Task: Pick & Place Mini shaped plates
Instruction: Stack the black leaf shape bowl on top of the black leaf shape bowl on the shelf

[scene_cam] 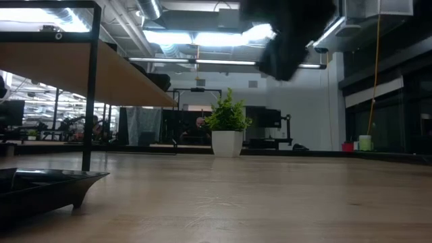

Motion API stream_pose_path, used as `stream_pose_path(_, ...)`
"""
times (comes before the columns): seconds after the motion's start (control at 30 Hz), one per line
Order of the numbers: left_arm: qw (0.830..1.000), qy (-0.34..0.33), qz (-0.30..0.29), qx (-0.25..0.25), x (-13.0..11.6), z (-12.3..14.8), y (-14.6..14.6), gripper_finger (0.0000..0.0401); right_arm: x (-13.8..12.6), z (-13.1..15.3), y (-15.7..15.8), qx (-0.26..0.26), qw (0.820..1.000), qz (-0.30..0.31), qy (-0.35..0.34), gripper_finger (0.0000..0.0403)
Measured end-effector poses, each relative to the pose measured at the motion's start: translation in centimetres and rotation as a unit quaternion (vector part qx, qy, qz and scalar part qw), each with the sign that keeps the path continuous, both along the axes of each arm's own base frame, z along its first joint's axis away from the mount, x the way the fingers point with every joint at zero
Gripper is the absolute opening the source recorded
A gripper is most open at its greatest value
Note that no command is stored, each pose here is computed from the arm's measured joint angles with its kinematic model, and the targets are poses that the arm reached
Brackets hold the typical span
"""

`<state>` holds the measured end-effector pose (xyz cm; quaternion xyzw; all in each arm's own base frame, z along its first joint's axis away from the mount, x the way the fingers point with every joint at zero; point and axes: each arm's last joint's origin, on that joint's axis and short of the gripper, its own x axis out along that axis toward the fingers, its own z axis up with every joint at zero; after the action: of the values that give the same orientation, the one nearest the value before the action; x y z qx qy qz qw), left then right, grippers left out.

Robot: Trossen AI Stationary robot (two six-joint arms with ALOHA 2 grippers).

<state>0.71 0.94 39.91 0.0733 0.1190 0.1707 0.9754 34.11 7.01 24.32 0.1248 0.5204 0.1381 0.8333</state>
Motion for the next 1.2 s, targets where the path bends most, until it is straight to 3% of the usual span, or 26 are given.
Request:
stream_pose_path(0.13, 1.0, 0.0, 0.0, 0.0, 0.0, 0.0, 0.0, 0.0004, -2.3, -1.6, 0.2, -0.031, 0.989, -0.125, 0.074, 0.0129)
stream_pose_path(0.27, 1.0, 0.0, 0.0, 0.0, 0.0, 0.0, 0.0, 0.0004, -4.1, -2.5, 0.5, -0.031, 0.958, -0.229, 0.167, 0.0129)
stream_pose_path(0.43, 1.0, 0.0, 0.0, 0.0, 0.0, 0.0, 0.0, 0.0004, -6.0, -3.0, 1.6, -0.032, 0.922, -0.287, 0.259, 0.0129)
stream_pose_path(0.57, 1.0, 0.0, 0.0, 0.0, 0.0, 0.0, 0.0, 0.0004, -6.8, -3.0, 2.6, 0.004, 0.896, -0.312, 0.315, 0.0129)
stream_pose_path(0.9, 1.0, 0.0, 0.0, 0.0, 0.0, 0.0, 0.0, 0.0004, -7.6, -2.9, 4.7, 0.023, 0.868, -0.357, 0.344, 0.0129)
stream_pose_path(1.2, 1.0, 0.0, 0.0, 0.0, 0.0, 0.0, 0.0, 0.0004, -8.0, -3.0, 5.0, -0.016, 0.851, -0.419, 0.317, 0.0129)
